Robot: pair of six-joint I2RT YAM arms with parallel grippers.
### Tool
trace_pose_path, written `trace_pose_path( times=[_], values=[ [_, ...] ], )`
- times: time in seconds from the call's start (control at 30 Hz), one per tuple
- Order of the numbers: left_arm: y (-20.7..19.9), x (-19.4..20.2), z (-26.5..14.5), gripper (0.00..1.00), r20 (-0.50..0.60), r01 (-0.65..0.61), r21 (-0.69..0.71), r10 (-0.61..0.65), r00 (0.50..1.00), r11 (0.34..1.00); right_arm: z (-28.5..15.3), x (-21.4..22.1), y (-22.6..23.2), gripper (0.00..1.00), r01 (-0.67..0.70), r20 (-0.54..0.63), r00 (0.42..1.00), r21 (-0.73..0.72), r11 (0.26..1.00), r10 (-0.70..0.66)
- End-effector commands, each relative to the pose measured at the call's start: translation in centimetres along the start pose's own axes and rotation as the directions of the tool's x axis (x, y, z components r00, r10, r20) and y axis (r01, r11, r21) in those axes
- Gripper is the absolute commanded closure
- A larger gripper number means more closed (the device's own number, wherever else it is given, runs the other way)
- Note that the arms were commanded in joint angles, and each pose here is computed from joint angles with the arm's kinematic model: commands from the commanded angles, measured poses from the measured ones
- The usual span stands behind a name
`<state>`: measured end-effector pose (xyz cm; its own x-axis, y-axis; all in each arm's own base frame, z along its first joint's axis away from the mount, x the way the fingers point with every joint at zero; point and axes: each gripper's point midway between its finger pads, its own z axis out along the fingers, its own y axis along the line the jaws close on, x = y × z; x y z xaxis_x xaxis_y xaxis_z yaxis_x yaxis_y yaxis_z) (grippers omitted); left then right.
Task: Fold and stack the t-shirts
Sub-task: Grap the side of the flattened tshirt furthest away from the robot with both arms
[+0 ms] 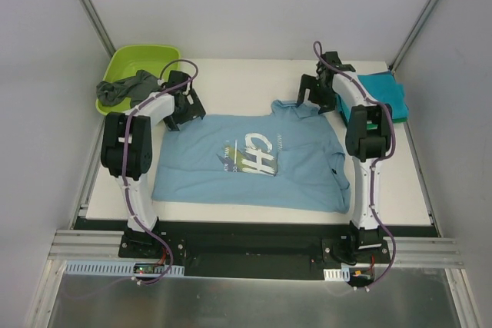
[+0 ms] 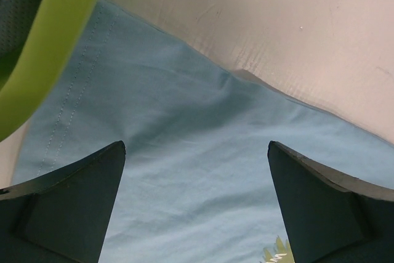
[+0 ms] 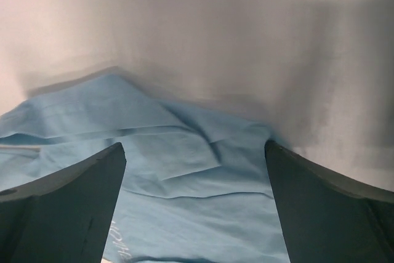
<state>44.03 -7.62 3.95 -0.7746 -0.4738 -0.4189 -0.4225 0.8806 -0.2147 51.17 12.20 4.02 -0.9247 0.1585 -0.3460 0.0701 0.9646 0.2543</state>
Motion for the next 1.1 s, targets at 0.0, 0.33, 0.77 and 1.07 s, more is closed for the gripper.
trace_pose_path(
  times=[0.0,0.33,0.77,1.07],
  values=[
    [0.1,-0.8,0.0,0.01,0.008,-0.018,-0.004,0.018,1.000,1.000,-0.4,-0.6,-3.3,0.02,-0.019,-0.005,1.000,0.079,0.997,0.019],
    [-0.8,-4.0,-2.2,0.01,0.105,-0.096,0.012,0.095,0.990,0.995,-4.6,-3.2,1.0,0.01,0.351,0.126,0.932,-0.078,0.933,-0.340],
    [-1.9,-6.7,-1.9,0.01,0.115,-0.298,-0.008,0.297,0.948,0.954,-4.6,-0.2,3.8,0.08,0.873,0.065,0.485,0.018,0.487,-0.872],
    [-2.3,-7.3,-1.7,0.01,0.124,-0.320,-0.005,0.318,0.940,0.948,-1.3,-2.9,2.4,0.28,0.858,0.017,0.502,0.118,0.501,-0.864]
  ],
)
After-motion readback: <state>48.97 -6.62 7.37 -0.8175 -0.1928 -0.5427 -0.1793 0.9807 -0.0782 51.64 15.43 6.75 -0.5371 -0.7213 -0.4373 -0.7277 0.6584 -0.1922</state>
